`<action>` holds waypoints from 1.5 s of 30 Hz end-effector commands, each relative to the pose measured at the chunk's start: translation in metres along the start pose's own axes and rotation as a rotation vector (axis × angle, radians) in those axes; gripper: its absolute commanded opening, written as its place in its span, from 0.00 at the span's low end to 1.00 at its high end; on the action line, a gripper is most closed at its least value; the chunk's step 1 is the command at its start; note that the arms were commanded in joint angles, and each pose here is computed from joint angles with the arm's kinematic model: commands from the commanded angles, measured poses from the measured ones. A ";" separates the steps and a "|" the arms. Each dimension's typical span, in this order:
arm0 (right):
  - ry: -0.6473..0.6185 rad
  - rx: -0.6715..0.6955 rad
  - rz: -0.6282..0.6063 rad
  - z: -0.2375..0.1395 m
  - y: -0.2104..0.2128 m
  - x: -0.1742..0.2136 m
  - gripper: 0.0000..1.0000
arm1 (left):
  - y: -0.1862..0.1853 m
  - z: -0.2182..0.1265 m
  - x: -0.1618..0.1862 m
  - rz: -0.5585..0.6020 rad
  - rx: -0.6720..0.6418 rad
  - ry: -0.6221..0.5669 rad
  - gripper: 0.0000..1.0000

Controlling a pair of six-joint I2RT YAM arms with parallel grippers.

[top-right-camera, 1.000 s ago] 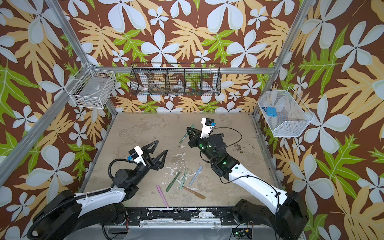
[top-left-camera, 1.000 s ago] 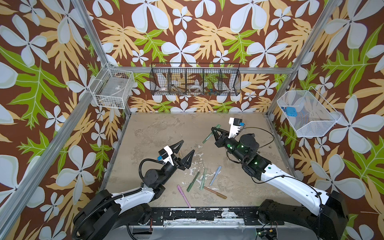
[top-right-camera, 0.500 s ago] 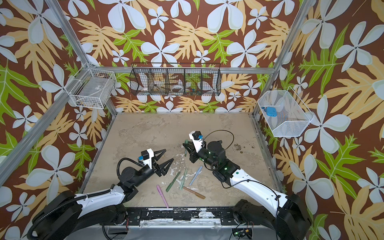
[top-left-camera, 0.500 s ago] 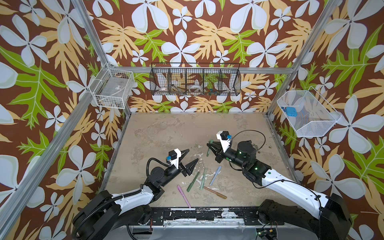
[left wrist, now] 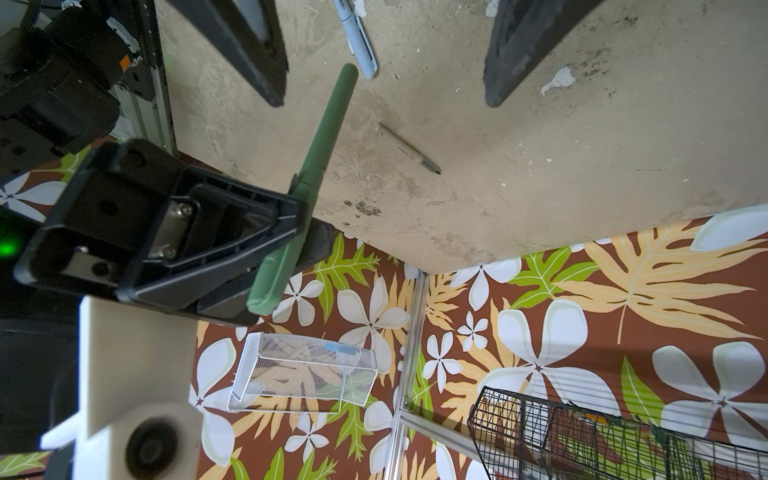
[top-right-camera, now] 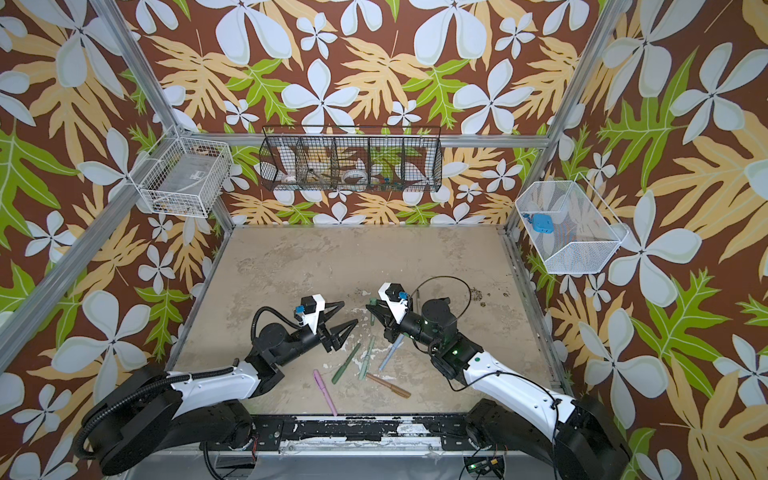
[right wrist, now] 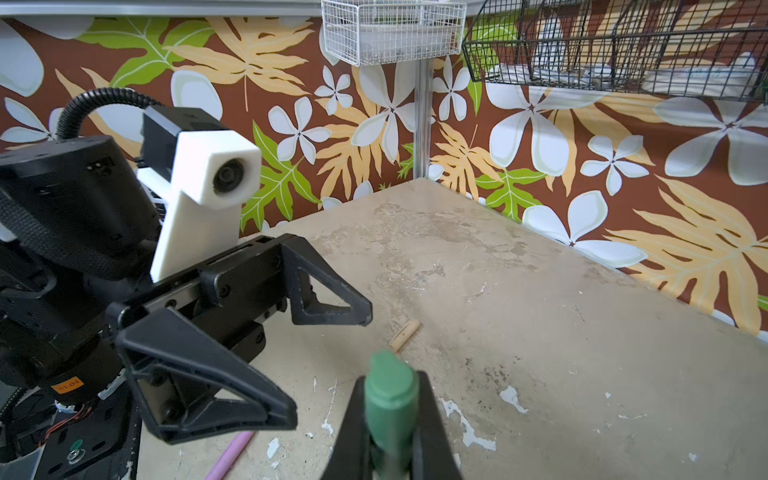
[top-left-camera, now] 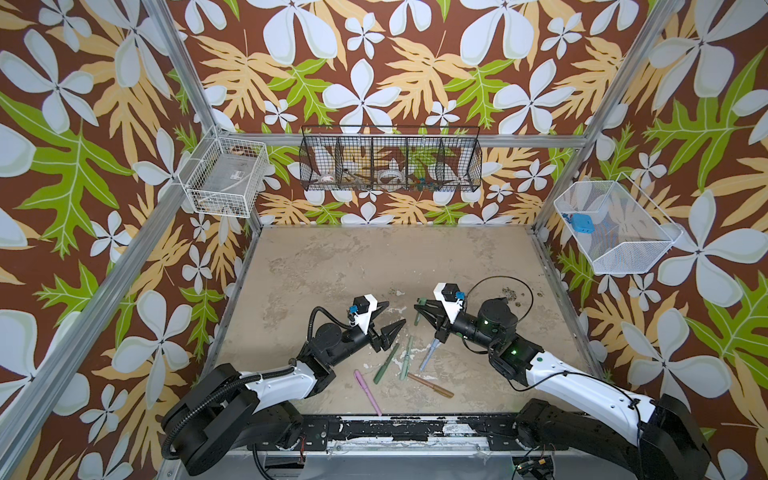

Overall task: Open the pen caps
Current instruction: 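Close left gripper around the green pen's body below the right gripper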

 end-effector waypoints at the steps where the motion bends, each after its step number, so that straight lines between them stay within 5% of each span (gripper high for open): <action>1: -0.065 -0.016 -0.021 -0.002 0.003 -0.012 0.00 | -0.006 0.000 -0.002 0.015 0.031 -0.001 0.74; 11: -0.084 0.013 -0.028 -0.009 0.000 -0.016 0.00 | -0.014 -0.007 -0.001 0.042 0.093 -0.026 0.70; 24: -0.110 -0.124 -0.014 -0.001 0.017 -0.017 0.00 | -0.030 -0.003 0.006 0.043 0.219 0.015 0.59; 38: -0.117 -0.208 -0.013 0.003 0.027 -0.017 0.00 | -0.028 0.010 0.011 0.009 0.219 0.076 0.68; 45: -0.110 -0.273 -0.024 0.004 0.037 -0.015 0.00 | -0.031 0.008 0.013 0.013 0.244 0.082 0.62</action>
Point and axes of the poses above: each gripper's point midway between its finger pads, its own z axis out along the fingers, its own y axis along the line the jaws close on, x = y × z, the point moved 3 cm from there along -z, back along the fingers, and after that the axes turned 11 degrees about -z, right-handed, at the moved point
